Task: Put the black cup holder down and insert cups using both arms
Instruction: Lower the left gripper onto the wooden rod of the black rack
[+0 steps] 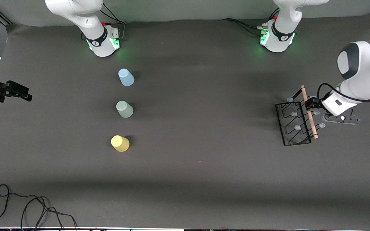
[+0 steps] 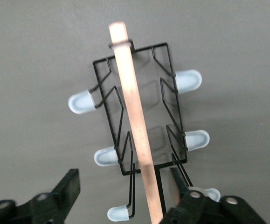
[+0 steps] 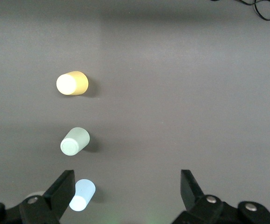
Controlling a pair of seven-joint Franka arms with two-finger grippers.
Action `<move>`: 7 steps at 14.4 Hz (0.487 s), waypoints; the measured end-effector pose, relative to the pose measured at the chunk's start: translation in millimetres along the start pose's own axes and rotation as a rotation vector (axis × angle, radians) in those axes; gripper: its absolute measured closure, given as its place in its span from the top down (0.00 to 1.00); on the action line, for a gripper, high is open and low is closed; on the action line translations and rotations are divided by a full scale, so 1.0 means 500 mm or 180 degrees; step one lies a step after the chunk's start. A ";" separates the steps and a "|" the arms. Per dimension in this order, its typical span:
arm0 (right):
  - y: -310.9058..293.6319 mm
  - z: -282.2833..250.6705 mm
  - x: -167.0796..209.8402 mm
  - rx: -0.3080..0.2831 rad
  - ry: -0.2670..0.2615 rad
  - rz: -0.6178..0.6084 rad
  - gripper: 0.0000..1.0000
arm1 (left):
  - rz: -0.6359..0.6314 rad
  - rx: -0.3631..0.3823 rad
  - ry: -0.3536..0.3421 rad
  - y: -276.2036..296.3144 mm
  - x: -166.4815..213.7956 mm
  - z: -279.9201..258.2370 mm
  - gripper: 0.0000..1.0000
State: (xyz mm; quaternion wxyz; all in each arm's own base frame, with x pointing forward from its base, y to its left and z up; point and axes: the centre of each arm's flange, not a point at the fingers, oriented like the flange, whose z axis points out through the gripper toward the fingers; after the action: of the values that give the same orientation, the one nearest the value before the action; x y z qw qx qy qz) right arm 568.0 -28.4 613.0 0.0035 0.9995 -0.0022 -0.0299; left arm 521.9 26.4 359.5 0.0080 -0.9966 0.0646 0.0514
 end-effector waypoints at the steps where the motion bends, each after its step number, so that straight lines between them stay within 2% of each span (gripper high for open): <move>1: 0.000 0.005 0.002 -0.0001 -0.0018 -0.0001 1.00 | 0.0003 -0.0003 -0.0019 0.002 -0.004 0.006 0.81; 2: -0.001 0.010 0.005 -0.0002 -0.0037 -0.0003 1.00 | 0.0011 -0.0005 -0.0031 0.004 -0.007 0.009 0.77; 4: -0.003 0.019 0.010 -0.0003 -0.0061 -0.0007 1.00 | 0.0026 -0.0007 -0.0051 0.010 -0.008 0.010 0.74; 7: -0.003 0.020 0.011 -0.0003 -0.0066 -0.0008 1.00 | 0.0028 -0.0016 -0.0107 0.012 -0.014 0.018 0.74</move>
State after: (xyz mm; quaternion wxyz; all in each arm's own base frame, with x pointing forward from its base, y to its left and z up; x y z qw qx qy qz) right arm 572.7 -26.8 602.5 0.0040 0.9992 -0.0011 -0.0403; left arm 513.2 21.4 351.0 0.0064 -0.9953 0.0687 0.0683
